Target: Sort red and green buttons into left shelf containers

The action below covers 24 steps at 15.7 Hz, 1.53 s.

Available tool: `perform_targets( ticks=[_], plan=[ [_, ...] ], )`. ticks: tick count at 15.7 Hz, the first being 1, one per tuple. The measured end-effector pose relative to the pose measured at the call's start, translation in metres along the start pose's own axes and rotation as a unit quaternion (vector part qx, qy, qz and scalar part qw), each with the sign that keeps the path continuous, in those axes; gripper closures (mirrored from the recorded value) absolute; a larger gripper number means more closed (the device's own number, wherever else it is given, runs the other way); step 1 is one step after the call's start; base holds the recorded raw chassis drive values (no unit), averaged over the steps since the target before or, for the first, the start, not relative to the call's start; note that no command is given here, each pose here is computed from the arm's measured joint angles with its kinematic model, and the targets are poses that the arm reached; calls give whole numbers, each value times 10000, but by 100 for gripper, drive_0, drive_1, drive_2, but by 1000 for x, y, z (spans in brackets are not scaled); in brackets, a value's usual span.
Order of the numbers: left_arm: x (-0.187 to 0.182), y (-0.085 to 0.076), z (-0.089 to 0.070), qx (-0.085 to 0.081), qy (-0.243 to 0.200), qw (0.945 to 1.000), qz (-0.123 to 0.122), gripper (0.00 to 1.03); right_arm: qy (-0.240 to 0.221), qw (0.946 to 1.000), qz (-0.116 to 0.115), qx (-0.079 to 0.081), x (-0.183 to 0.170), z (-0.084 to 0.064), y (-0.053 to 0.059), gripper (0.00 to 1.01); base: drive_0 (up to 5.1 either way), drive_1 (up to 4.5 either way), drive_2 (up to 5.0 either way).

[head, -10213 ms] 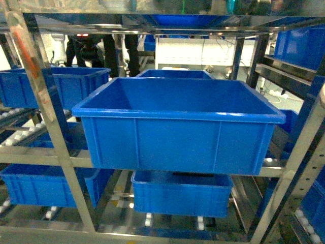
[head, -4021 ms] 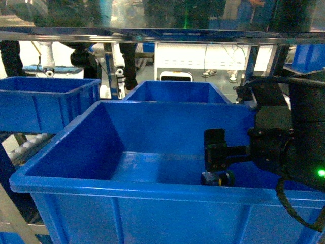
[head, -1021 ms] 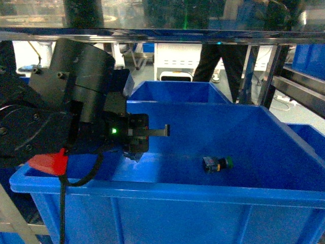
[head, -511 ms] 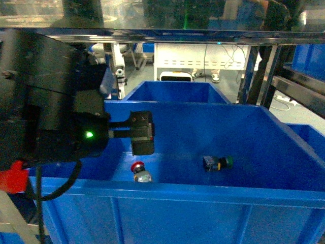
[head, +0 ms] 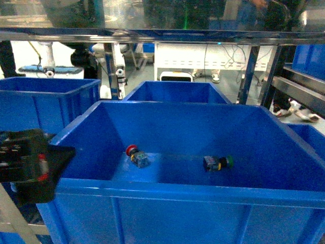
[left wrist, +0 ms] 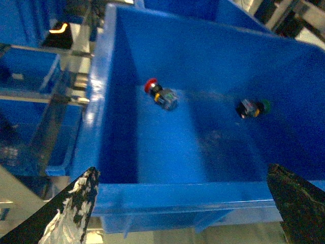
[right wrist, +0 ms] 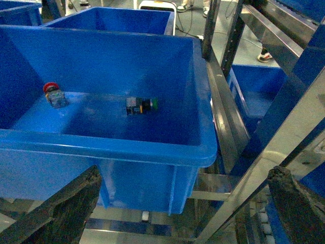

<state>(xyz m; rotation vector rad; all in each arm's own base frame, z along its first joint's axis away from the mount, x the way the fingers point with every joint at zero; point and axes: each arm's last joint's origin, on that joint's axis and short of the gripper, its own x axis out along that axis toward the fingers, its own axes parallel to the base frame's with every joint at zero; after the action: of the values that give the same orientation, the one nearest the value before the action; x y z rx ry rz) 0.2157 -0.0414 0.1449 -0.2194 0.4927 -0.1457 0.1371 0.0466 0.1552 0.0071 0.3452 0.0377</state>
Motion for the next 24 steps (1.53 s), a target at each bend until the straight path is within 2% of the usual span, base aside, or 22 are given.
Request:
perform_targets(
  ticks=[1, 2, 4, 5, 6, 7, 8, 9, 10, 11, 12, 14, 15, 16, 18, 19, 22, 24],
  plan=[
    [-18, 8, 3, -94, -212, 9997, 102, 5, 0, 10000, 0, 0, 0, 0, 0, 3, 0, 0, 0],
    [-36, 15, 8, -118, -501, 9983, 280, 5, 2, 10000, 0, -1, 0, 0, 0, 3, 0, 0, 0],
    [-66, 25, 18, -204, -965, 9932, 611, 5, 0, 10000, 0, 0, 0, 0, 0, 3, 0, 0, 0],
    [-71, 25, 22, -207, -1173, 9908, 645, 5, -75, 10000, 1, 14, 0, 1, 0, 3, 0, 0, 0],
    [-71, 24, 23, -142, -1256, 9901, 604, 6, -789, 9968, -67, 89, 1, 0, -2, 13, 0, 0, 0],
    [-68, 25, 19, 88, -1677, 9843, 545, 12, -1129, 9935, -106, 64, -2, -2, -6, 20, 0, 0, 0],
    [-69, 28, 6, 476, -1974, 9769, 660, 25, -1557, 9876, -179, 109, -6, 6, -12, 31, 0, 0, 0],
    [-75, 28, 1, 740, -2213, 9701, 672, 37, -1779, 9838, -201, 102, -13, 10, -18, 46, 0, 0, 0],
    [-81, 26, 5, 877, -2423, 9639, 669, 50, -1738, 9846, -161, 37, -15, 9, -22, 59, 0, 0, 0],
    [-83, 26, 4, 937, -2454, 9625, 678, 59, -1729, 9848, -185, 14, -16, 9, -25, 68, 0, 0, 0],
    [-85, 26, 3, 964, -2450, 9623, 687, 66, -1741, 9845, -191, 9, -18, 9, -27, 75, 0, 0, 0],
    [-88, 27, -7, 991, -2354, 9642, 708, 93, -1793, 9836, -201, -13, -23, 9, -33, 100, 0, 0, 0],
    [-89, 27, -11, 999, -2507, 9604, 688, 101, -1767, 9841, -193, -14, -25, 8, -34, 99, 0, 0, 0],
    [-91, 27, -13, 1009, -2441, 9619, 700, 101, -1767, 9842, -99, -39, -27, 7, -40, 99, 0, 0, 0],
    [-95, 27, -14, 1013, -2463, 9614, 698, 101, -1802, 9831, -324, 2, -29, 7, -47, 99, 0, 0, 0],
    [-98, 26, -14, 1016, -2502, 9604, 691, 101, -1794, 9836, -195, -23, -30, 6, -46, 99, 0, 0, 0],
    [-102, 26, -16, 1015, -2469, 9612, 697, 101, -1801, 9835, -181, -26, -33, 5, -45, 99, 0, 0, 0],
    [-106, 25, -17, 1019, -2525, 9597, 691, 101, -1762, 9842, -180, -25, -34, 4, -45, 99, 0, 0, 0]
  ],
)
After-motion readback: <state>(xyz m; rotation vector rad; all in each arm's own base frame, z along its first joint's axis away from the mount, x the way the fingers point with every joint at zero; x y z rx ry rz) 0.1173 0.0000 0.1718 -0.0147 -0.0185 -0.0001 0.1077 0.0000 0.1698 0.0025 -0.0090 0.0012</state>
